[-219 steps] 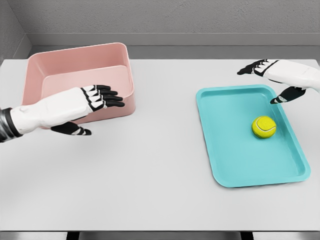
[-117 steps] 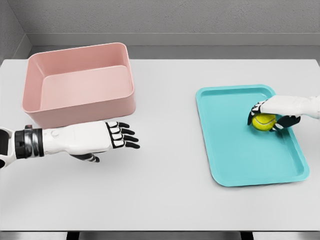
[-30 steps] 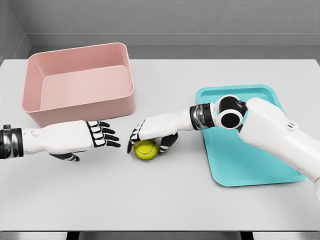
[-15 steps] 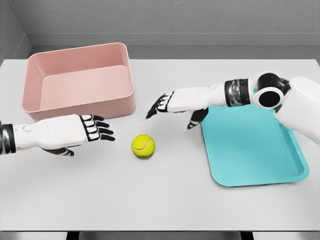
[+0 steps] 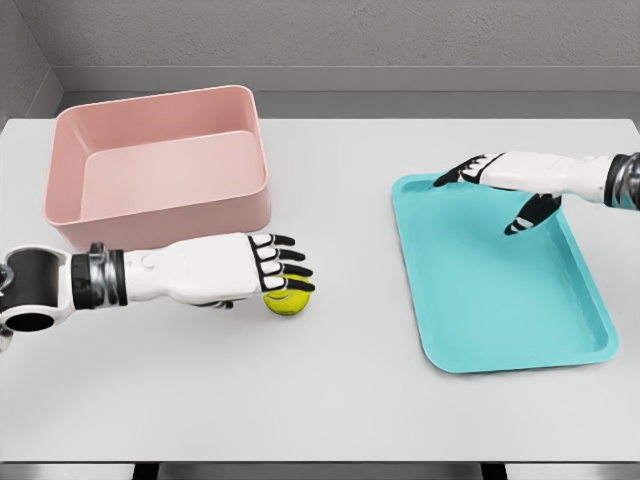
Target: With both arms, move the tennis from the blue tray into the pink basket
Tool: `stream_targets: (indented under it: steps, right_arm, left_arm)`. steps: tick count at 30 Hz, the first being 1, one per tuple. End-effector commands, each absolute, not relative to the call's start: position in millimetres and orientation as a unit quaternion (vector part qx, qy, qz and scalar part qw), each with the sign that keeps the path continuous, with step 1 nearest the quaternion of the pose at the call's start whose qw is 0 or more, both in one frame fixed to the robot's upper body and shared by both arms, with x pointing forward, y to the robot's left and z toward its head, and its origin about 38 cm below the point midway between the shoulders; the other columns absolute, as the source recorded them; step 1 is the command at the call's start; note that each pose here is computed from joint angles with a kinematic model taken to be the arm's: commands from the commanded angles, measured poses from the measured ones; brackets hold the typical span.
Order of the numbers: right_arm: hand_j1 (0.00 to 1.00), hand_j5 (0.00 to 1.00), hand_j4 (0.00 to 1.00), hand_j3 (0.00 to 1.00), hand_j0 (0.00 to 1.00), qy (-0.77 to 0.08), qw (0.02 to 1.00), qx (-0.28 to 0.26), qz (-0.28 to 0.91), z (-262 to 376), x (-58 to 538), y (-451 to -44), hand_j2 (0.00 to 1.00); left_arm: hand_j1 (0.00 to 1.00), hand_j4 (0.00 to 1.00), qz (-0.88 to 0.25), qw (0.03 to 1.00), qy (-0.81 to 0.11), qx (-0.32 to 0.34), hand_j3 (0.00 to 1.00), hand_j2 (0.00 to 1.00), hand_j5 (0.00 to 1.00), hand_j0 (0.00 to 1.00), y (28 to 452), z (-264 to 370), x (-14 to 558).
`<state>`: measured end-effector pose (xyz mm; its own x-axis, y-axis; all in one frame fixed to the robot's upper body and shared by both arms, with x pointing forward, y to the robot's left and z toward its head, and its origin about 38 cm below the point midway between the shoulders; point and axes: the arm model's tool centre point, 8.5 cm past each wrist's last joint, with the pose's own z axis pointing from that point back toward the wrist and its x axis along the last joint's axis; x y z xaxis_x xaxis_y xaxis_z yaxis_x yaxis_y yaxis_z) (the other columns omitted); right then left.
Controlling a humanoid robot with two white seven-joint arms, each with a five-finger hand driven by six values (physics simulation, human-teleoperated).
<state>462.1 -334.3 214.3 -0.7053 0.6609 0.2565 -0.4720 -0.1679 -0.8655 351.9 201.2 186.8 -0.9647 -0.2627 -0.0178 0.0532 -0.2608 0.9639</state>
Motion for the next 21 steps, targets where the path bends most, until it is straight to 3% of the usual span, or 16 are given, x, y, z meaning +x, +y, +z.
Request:
stream_targets:
  steps: [1,12,21]
  right_arm:
    - [1.00,1.00,1.00,1.00,1.00,-0.532,0.383,-0.099,0.748,219.8,464.9,-343.2,1.00]
    - [1.00,1.00,1.00,1.00,1.00,-0.544,0.422,-0.114,0.716,212.7,462.6,-372.6,1.00]
    - [1.00,1.00,1.00,1.00,1.00,-0.552,0.423,-0.121,0.708,219.4,463.7,-376.6,1.00]
  left_arm:
    - [1.00,1.00,-0.786,0.096,-0.605,0.082,1.00,1.00,1.00,1.00,193.1,185.5,351.2]
    - [1.00,1.00,-0.764,0.129,-0.631,0.045,1.00,1.00,1.00,1.00,194.0,188.2,348.3]
    - [1.00,1.00,-0.781,0.125,-0.607,0.074,1.00,1.00,1.00,1.00,200.8,183.1,361.8]
